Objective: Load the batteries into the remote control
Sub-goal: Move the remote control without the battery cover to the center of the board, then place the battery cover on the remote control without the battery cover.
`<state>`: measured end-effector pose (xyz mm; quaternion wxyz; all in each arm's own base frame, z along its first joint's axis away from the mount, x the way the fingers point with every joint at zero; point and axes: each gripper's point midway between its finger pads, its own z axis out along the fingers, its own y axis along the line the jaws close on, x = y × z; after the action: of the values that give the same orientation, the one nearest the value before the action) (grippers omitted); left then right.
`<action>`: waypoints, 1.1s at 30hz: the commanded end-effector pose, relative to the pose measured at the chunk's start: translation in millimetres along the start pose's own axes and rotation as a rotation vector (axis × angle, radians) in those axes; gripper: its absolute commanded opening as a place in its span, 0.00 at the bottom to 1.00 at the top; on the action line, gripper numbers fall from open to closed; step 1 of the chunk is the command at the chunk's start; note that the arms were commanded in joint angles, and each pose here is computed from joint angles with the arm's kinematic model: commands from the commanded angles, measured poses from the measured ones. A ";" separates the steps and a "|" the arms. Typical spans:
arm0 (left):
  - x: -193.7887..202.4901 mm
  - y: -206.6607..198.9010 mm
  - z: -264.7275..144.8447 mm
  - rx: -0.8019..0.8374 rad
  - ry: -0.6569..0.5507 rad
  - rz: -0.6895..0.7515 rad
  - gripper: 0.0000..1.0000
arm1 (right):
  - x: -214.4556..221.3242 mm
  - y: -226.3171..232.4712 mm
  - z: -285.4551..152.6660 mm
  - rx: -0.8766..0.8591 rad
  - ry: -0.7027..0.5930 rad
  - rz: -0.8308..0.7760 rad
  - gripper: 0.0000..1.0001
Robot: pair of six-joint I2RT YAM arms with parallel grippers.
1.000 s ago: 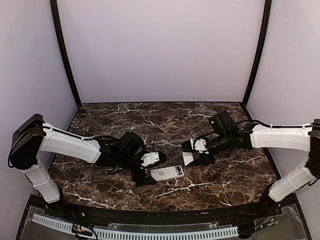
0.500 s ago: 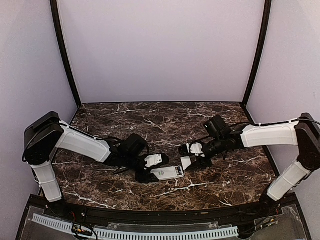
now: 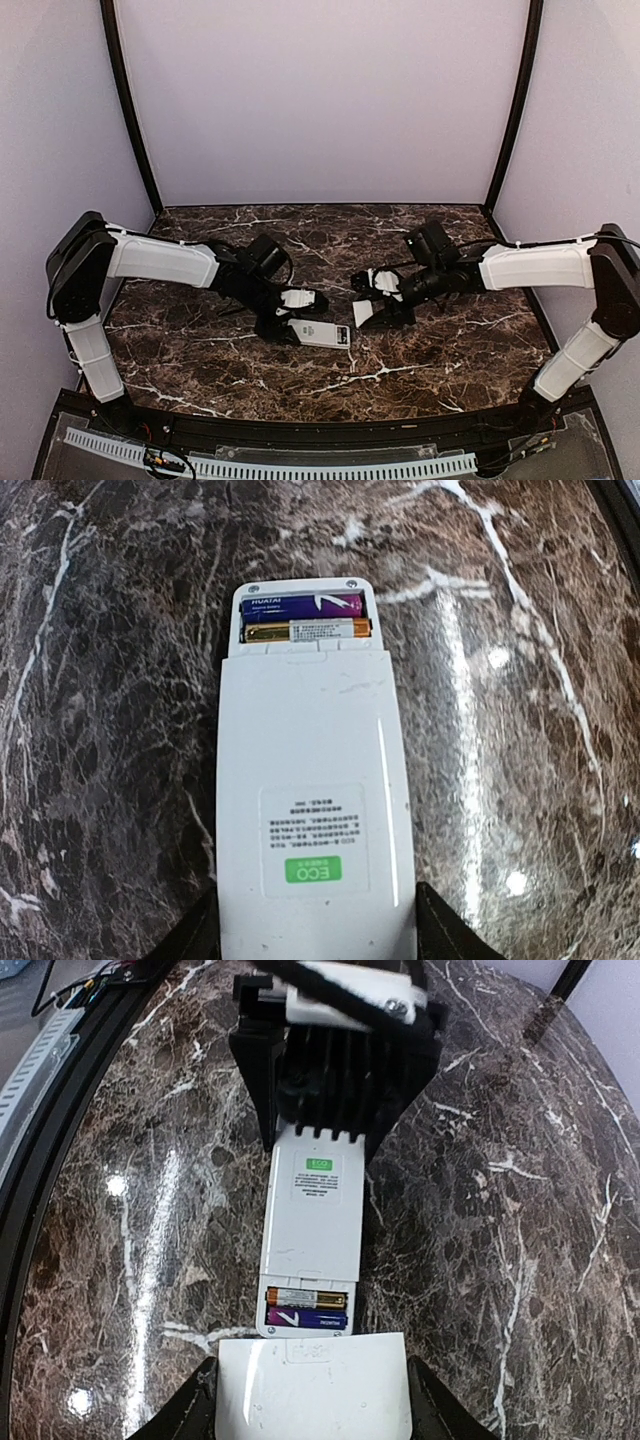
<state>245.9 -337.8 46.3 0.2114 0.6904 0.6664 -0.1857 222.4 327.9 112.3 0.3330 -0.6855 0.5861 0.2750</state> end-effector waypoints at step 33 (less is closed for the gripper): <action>34.4 18.8 -85.7 -0.348 -0.500 -1.225 0.83 | -4.2 15.4 66.6 0.005 -0.136 0.159 0.41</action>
<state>241.1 -285.4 103.0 0.3234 0.3181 0.8393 -0.2995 212.9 377.2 67.0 0.3445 -0.6131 0.6242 0.3404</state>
